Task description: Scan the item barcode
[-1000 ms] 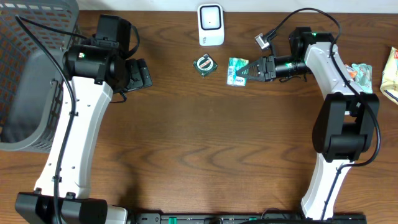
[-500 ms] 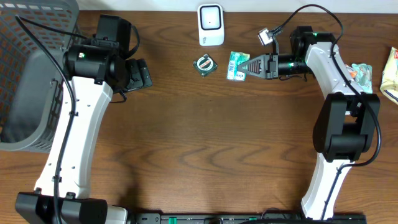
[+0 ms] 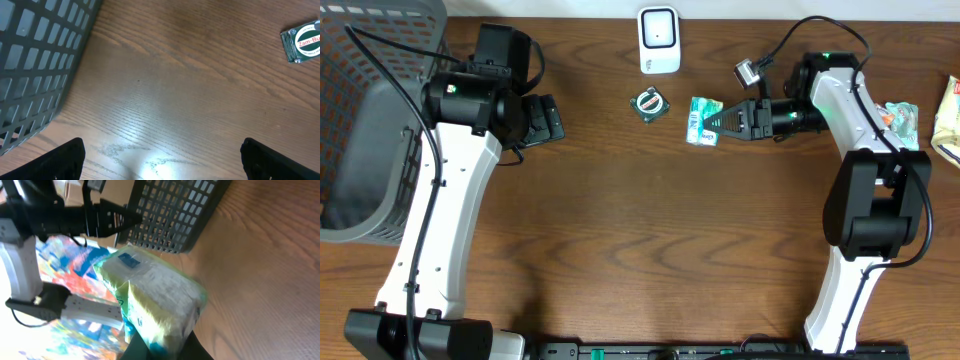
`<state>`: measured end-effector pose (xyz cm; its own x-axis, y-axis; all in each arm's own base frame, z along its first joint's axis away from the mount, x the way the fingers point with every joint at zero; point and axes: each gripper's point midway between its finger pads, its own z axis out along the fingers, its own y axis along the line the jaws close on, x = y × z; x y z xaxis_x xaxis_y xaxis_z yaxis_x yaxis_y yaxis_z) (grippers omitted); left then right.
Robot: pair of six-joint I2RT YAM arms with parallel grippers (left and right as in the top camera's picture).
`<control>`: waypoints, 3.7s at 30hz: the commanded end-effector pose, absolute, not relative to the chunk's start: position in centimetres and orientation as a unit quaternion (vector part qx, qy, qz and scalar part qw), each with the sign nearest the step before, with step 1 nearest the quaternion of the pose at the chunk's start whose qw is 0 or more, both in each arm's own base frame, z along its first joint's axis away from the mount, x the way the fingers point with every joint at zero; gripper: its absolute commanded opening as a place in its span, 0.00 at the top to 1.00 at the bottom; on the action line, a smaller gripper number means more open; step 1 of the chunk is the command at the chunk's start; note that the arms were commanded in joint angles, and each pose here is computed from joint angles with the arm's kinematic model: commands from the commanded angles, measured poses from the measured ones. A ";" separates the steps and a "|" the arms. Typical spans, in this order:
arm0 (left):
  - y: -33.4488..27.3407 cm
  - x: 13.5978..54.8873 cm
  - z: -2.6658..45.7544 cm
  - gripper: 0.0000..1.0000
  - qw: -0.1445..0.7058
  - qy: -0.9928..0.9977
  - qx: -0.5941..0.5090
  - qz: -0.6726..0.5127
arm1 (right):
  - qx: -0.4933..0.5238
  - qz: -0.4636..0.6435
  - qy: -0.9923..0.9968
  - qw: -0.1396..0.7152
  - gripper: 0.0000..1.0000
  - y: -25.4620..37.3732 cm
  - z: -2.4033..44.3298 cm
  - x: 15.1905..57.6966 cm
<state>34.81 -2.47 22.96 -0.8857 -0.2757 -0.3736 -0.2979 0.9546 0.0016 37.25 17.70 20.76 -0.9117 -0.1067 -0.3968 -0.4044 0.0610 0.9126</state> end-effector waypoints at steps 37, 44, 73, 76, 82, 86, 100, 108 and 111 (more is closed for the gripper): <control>-2.2 34.8 23.5 0.02 0.196 0.969 -0.146 0.035 | -0.234 0.628 0.724 0.164 0.99 16.3 23.5 36.2; -2.2 34.8 23.5 0.02 0.196 0.969 -0.146 0.035 | -0.238 0.636 0.716 0.164 0.99 17.2 23.8 36.0; -2.2 34.8 23.5 0.02 0.196 0.969 -0.146 0.035 | -0.246 0.642 0.708 0.160 0.99 18.3 24.0 35.6; -2.2 34.8 23.5 0.02 0.196 0.969 -0.146 0.035 | -0.246 0.642 0.708 0.160 0.99 18.3 24.0 35.6; -2.2 34.8 23.5 0.02 0.196 0.969 -0.146 0.035 | -0.247 0.642 0.708 0.161 0.99 18.3 24.0 35.7; -2.2 34.8 23.5 0.02 0.196 0.969 -0.146 0.035 | -0.247 0.642 0.708 0.161 0.99 18.3 24.0 35.7; -2.2 34.8 23.5 0.02 0.196 0.969 -0.146 0.035 | -0.249 0.642 0.707 0.162 0.99 18.4 24.0 35.7; -2.2 34.8 23.5 0.02 0.196 0.969 -0.146 0.035 | -0.249 0.642 0.707 0.162 0.99 18.4 24.0 35.7; -2.2 34.8 23.5 0.02 0.196 0.969 -0.146 0.035 | -0.249 0.642 0.707 0.162 0.99 18.4 24.0 35.7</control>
